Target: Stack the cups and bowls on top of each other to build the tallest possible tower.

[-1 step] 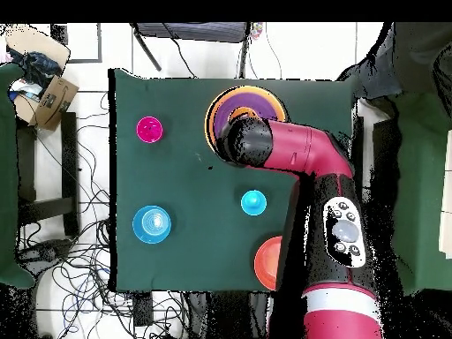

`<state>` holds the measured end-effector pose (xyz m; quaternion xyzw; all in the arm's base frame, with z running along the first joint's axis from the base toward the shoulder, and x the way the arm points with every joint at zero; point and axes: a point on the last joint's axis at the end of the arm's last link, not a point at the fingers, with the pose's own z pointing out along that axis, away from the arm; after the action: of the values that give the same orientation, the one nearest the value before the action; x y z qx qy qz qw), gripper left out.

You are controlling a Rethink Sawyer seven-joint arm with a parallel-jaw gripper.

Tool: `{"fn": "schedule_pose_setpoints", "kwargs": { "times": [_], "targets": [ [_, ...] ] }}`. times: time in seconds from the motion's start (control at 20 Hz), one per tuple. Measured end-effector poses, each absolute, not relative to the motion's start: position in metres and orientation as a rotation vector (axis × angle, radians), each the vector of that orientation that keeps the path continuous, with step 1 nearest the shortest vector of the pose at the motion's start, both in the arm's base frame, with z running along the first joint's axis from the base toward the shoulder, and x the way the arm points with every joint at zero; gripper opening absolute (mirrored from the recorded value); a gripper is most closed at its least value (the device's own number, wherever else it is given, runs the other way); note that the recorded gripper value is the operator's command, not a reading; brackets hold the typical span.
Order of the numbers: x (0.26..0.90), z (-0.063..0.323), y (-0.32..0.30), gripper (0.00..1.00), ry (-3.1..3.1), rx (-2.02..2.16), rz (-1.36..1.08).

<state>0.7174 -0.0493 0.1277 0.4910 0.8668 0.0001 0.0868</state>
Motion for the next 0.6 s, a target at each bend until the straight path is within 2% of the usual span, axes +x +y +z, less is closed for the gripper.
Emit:
{"fn": "schedule_pose_setpoints", "kwargs": {
  "times": [0.6],
  "targets": [
    [0.719,0.128,-0.072,0.0,2.535,1.487,0.01]
  ]
}}
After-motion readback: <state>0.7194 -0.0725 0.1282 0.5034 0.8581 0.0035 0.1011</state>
